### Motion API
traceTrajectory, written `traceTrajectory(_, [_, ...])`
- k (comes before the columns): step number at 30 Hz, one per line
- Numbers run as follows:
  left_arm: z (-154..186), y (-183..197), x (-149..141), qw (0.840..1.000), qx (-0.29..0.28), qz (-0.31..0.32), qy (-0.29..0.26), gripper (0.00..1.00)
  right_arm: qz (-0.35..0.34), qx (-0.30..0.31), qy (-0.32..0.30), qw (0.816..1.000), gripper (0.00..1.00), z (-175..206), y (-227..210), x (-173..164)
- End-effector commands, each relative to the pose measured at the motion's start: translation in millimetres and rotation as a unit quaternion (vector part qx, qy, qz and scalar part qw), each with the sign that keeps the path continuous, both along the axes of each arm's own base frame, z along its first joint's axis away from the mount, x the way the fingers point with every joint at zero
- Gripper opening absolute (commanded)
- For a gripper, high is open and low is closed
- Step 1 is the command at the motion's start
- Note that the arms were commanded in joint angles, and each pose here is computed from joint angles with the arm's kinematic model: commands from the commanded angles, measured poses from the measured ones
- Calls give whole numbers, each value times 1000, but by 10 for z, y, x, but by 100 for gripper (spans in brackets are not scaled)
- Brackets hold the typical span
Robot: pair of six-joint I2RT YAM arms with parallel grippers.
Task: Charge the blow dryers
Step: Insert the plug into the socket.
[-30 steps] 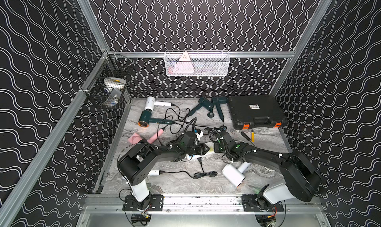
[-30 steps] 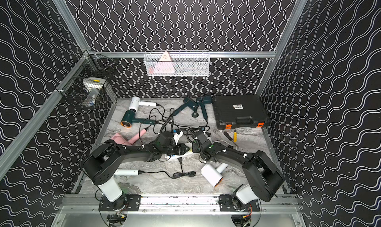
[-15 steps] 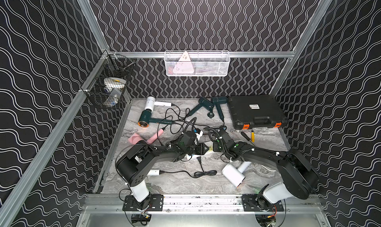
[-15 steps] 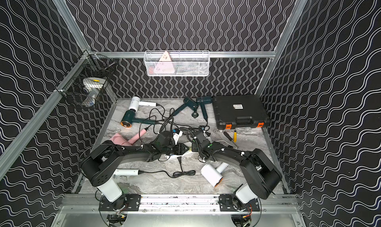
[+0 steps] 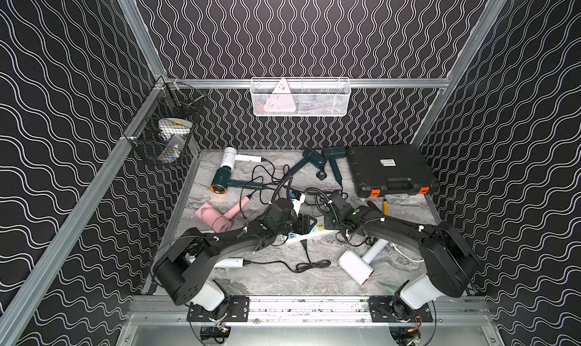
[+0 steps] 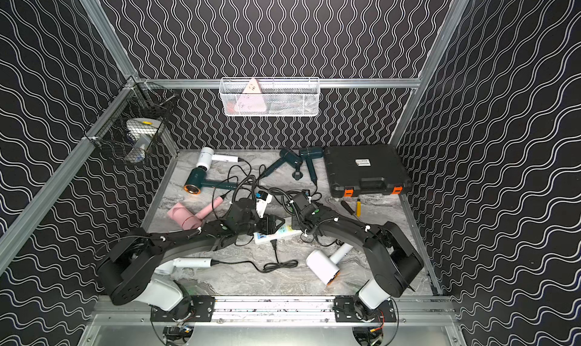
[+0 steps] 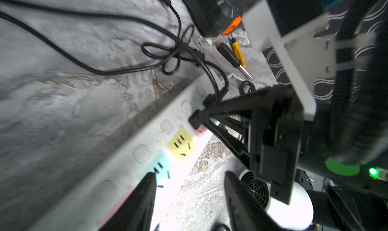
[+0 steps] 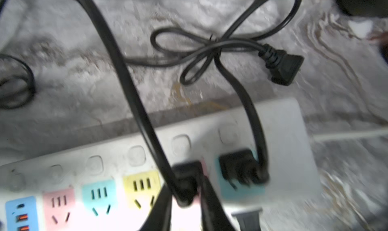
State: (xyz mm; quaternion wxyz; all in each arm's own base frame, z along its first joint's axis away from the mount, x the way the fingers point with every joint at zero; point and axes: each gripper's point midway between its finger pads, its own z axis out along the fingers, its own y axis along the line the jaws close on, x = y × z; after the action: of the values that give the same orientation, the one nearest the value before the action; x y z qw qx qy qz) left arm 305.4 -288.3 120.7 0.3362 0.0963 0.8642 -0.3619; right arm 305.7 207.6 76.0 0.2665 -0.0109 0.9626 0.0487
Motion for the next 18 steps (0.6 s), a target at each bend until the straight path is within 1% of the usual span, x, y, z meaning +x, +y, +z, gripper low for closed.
traceTrajectory(1, [91,199,40,998,32,33,-39,70,8,8,12,1000,37,191,11,-69])
traceTrajectory(5, [281,440,50,993,49,76,-81,85,33,59,-13,998,53,514,191,-28])
traceTrajectory(9, [394,769,76,981,74,145,-104,97,68,118,-27,990,62,786,366,-83])
traceTrajectory(13, [482,1148,78,966,82,218,-112,99,124,193,-22,973,71,993,623,-222])
traceTrajectory(16, [500,1408,70,954,81,264,-114,99,151,220,1,964,75,1030,742,-324])
traceTrajectory(18, [455,1550,91,950,74,286,-102,99,159,231,12,960,77,1017,791,-357])
